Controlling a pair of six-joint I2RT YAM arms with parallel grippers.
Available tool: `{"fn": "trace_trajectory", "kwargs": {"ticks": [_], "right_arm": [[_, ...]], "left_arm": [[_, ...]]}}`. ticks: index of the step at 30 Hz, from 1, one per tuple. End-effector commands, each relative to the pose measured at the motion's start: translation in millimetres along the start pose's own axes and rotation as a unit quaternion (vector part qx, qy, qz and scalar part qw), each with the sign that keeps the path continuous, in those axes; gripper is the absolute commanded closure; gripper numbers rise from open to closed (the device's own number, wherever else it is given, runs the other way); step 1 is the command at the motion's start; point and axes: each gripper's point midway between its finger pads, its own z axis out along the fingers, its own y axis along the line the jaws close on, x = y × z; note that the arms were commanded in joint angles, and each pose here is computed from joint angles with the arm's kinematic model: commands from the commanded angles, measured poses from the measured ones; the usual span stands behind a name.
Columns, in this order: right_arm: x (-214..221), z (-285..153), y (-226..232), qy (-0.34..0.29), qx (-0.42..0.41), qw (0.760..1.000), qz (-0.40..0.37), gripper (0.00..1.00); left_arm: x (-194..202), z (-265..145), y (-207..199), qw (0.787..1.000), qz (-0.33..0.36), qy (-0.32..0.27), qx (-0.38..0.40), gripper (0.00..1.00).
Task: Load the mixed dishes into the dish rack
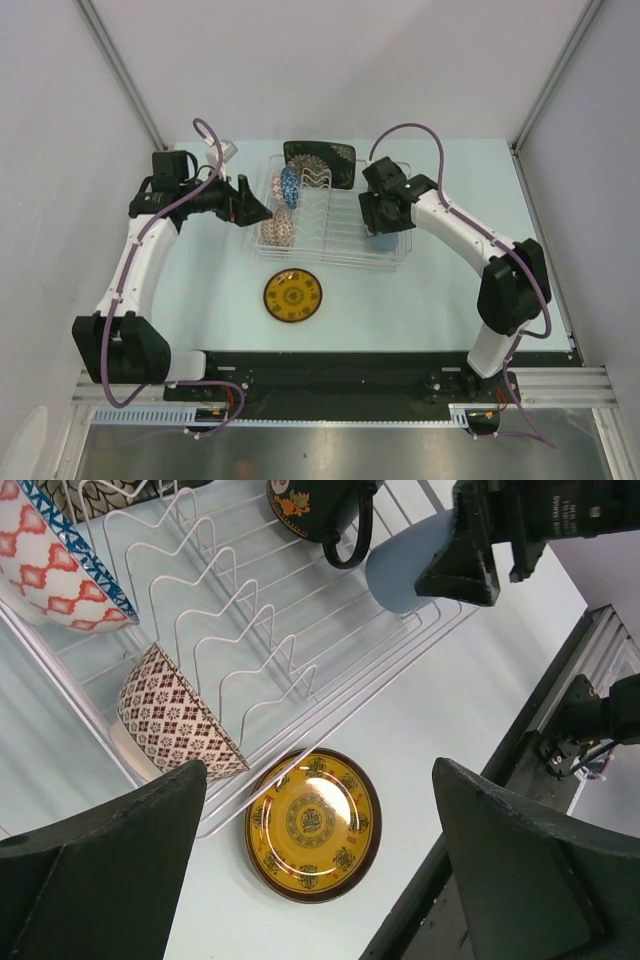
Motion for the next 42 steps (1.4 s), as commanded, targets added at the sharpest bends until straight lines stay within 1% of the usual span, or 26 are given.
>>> {"fn": "trace_trajectory", "kwargs": {"ticks": [1, 6, 13, 15, 22, 25, 28, 29, 30, 32, 33, 34, 36, 37, 38, 39, 40, 42], "right_arm": [[-8.8, 8.7, 2.2, -0.005, 0.01, 1.0, -0.011, 1.0], [-4.5, 21.0, 2.6, 0.002, 0.014, 1.0, -0.015, 1.0], [7.8, 39.0, 8.0, 0.02, 0.0, 1.0, -0.014, 1.0], [13.0, 43.3, 9.4, 0.028, -0.004, 1.0, -0.014, 1.0], [23.8, 56.7, 12.9, 0.047, -0.008, 0.999, -0.015, 0.96], [26.1, 59.4, 14.9, 0.051, -0.011, 0.998, -0.017, 0.91], [27.6, 60.3, 14.5, 0.055, -0.013, 0.998, -0.017, 0.79], [29.1, 60.3, 13.7, 0.058, -0.011, 0.998, -0.017, 0.71], [28.6, 59.6, 12.5, 0.057, -0.009, 0.998, -0.017, 0.66], [28.7, 58.4, 10.2, 0.057, -0.004, 0.998, -0.017, 0.58], [28.3, 56.1, 8.8, 0.056, -0.003, 0.998, -0.016, 0.55], [27.8, 55.1, 7.0, 0.055, 0.001, 0.998, -0.017, 0.47], [25.6, 51.2, 4.5, 0.05, 0.004, 0.999, -0.016, 0.41], [24.8, 49.6, 4.0, 0.049, 0.005, 0.999, -0.017, 0.32], [23.2, 47.9, 1.7, 0.046, 0.008, 0.999, -0.015, 0.28], [23.0, 46.2, 0.4, 0.045, 0.01, 0.999, -0.016, 0.2], [20.1, 42.5, -2.0, 0.039, 0.013, 0.999, -0.014, 0.0], [18.6, 39.2, -6.9, 0.037, 0.018, 0.999, -0.012, 0.0]], "left_arm": [[-1.8, -5.0, -2.9, 0.999, 0.032, -0.012, -0.003, 0.0], [2.5, -5.1, -2.7, 0.999, 0.034, -0.007, -0.002, 0.0], [-5.1, -6.0, -4.6, 0.999, 0.038, -0.015, 0.0, 0.01], [-6.8, -6.4, -5.2, 0.999, 0.037, -0.017, 0.0, 0.03], [-11.1, -7.9, -7.4, 0.999, 0.043, -0.021, 0.002, 0.04], [-11.1, -8.1, -7.9, 0.999, 0.043, -0.021, 0.002, 0.04], [-11.7, -7.9, -7.7, 0.999, 0.043, -0.021, 0.002, 0.04], [-12.5, -8.3, -7.8, 0.999, 0.043, -0.022, 0.002, 0.04], [-12.7, -8.5, -8.5, 0.999, 0.043, -0.022, 0.003, 0.04], [-13.3, -8.7, -8.4, 0.999, 0.044, -0.022, 0.002, 0.04], [-14.5, -12.9, -1.6, 0.999, 0.038, -0.027, -0.006, 0.04], [-14.2, -13.0, -1.6, 0.999, 0.038, -0.026, -0.006, 0.04], [-14.0, -13.3, -1.4, 0.999, 0.038, -0.026, -0.006, 0.04], [-14.6, -13.5, -1.9, 0.999, 0.038, -0.027, -0.005, 0.04], [-13.0, -12.8, -1.5, 0.999, 0.037, -0.025, -0.004, 0.04], [-13.9, -13.6, -1.5, 0.999, 0.038, -0.026, -0.005, 0.04], [-13.1, -12.8, -1.9, 0.999, 0.038, -0.025, -0.003, 0.04], [-12.6, -12.7, -2.7, 0.999, 0.038, -0.025, -0.001, 0.04]]}}
